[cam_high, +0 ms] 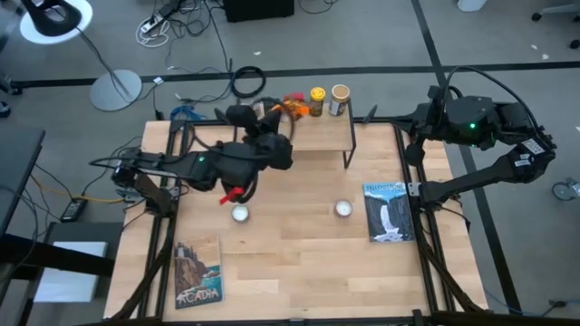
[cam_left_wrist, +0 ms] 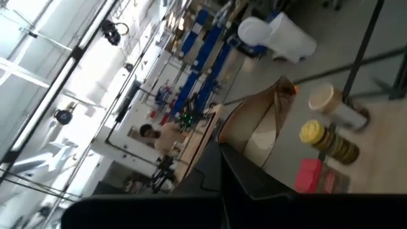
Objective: Shelf spices
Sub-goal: Put the orange seasoning pack on the shelf
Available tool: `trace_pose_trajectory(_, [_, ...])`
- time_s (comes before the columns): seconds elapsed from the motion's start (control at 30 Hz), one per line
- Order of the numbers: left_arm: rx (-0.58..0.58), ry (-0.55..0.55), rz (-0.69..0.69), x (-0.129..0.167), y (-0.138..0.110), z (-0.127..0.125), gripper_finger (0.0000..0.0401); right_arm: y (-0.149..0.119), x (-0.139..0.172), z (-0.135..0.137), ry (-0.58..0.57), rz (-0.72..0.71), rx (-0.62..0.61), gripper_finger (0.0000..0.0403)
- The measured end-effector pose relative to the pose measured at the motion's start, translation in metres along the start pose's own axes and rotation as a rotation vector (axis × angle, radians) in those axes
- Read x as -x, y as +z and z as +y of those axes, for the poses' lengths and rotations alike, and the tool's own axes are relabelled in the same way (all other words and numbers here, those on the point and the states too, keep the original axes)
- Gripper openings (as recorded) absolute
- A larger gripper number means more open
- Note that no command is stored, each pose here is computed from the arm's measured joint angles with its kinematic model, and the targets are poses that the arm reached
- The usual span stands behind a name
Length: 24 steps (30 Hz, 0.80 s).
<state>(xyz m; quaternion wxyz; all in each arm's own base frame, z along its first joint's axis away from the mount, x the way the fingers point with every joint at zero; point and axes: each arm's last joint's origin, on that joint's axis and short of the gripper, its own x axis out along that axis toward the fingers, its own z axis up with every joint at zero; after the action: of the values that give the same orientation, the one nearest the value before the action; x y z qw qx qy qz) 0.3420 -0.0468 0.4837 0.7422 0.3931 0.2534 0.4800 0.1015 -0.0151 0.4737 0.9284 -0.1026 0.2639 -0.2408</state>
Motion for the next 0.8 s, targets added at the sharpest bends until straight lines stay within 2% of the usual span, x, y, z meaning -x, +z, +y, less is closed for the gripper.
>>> trace_pose_trajectory(0.3, [-0.078,0.032,0.116,-0.02,-0.03,-0.065,0.0,0.001,0.0,0.0,-0.001,-0.005,-0.009,0.0003])
trace_pose_trajectory(0.47, [-0.067,0.029,0.134,-0.028,-0.051,-0.102,0.0,0.001,0.0,0.0,-0.001,-0.006,-0.012,0.0004])
trace_pose_trajectory(0.8, [-0.004,0.011,0.105,-0.029,-0.076,-0.142,0.0,0.001,0.0,0.0,-0.001,-0.007,-0.031,0.0002])
